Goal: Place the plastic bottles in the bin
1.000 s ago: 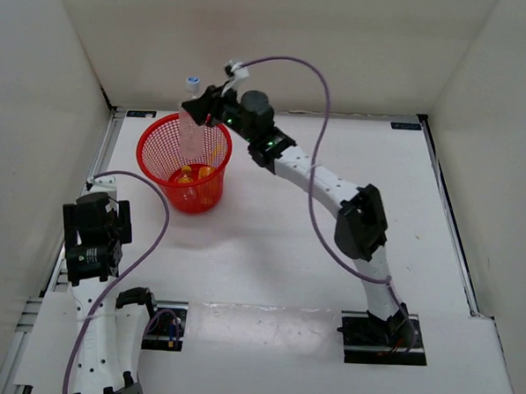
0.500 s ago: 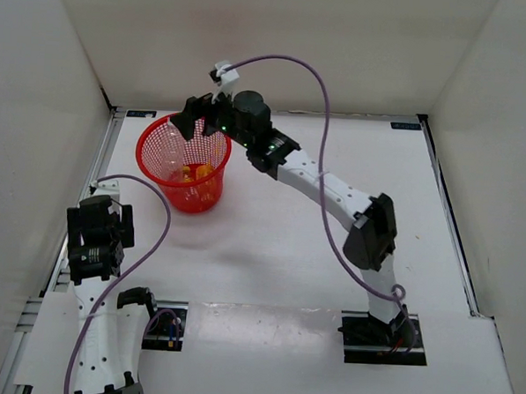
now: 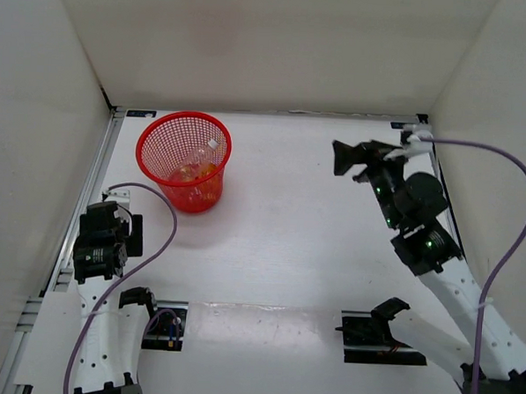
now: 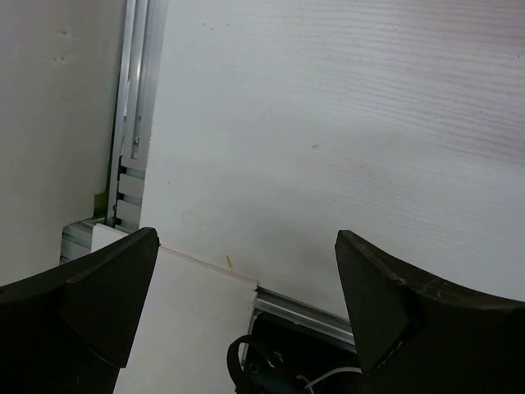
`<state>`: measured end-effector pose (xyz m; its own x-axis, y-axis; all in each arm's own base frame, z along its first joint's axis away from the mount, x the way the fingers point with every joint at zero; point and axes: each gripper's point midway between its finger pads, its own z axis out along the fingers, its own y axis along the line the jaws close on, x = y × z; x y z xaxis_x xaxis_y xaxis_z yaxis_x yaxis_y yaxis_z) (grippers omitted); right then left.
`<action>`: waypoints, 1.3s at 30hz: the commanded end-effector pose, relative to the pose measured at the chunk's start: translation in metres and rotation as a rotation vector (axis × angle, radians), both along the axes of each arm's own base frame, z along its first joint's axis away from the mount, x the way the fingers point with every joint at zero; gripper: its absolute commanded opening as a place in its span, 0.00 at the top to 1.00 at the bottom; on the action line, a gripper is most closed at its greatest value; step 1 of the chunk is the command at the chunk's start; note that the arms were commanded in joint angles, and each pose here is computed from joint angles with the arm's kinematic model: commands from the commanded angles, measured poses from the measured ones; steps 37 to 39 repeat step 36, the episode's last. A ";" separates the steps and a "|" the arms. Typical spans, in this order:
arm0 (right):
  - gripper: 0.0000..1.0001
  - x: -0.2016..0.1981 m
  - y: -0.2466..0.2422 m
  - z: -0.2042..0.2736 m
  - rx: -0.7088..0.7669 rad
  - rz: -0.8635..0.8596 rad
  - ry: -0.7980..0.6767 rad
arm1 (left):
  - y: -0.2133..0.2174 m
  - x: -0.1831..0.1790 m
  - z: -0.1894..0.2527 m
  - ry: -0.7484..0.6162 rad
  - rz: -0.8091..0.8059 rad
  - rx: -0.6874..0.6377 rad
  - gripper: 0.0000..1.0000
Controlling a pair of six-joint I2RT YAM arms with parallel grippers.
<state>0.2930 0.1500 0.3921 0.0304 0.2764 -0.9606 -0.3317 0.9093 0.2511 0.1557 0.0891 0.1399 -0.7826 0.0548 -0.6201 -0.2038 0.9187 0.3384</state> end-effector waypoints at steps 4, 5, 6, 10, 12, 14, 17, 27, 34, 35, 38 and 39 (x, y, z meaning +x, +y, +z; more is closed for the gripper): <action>0.00 -0.043 -0.111 -0.184 -0.063 -0.388 0.353 | -0.010 0.002 -0.003 -0.005 -0.052 -0.020 0.00; 0.00 -0.054 -0.121 -0.183 -0.013 -0.410 0.310 | -0.011 0.002 -0.003 -0.005 -0.061 -0.020 0.00; 0.00 -0.060 -0.128 -0.192 0.013 -0.438 0.309 | -0.011 0.001 -0.006 0.004 -0.061 -0.022 0.00; 0.00 -0.082 -0.147 -0.210 0.153 -0.501 0.235 | -0.013 0.002 -0.006 0.004 -0.070 -0.022 0.00; 0.00 -0.082 -0.149 -0.219 0.162 -0.510 0.223 | -0.014 0.003 -0.006 0.007 -0.086 -0.016 0.00; 0.00 -0.086 -0.154 -0.219 0.165 -0.526 0.218 | -0.014 0.003 -0.006 0.007 -0.086 -0.016 0.00; 0.00 -0.087 -0.155 -0.230 0.143 -0.545 0.275 | -0.015 0.003 -0.006 0.007 -0.095 -0.016 0.00; 0.00 -0.084 -0.151 -0.236 0.099 -0.552 0.371 | -0.014 0.003 -0.006 0.006 -0.082 -0.014 0.00; 0.00 -0.083 -0.151 -0.234 0.114 -0.551 0.365 | -0.012 0.002 -0.004 -0.002 -0.075 -0.006 0.00; 0.00 -0.083 -0.151 -0.234 0.114 -0.551 0.365 | -0.012 0.002 -0.004 -0.002 -0.075 -0.006 0.00; 0.00 -0.083 -0.151 -0.234 0.114 -0.551 0.365 | -0.013 0.002 -0.004 -0.006 -0.069 -0.011 0.00; 0.00 -0.083 -0.151 -0.234 0.114 -0.551 0.365 | -0.013 0.002 -0.004 -0.006 -0.069 -0.011 0.00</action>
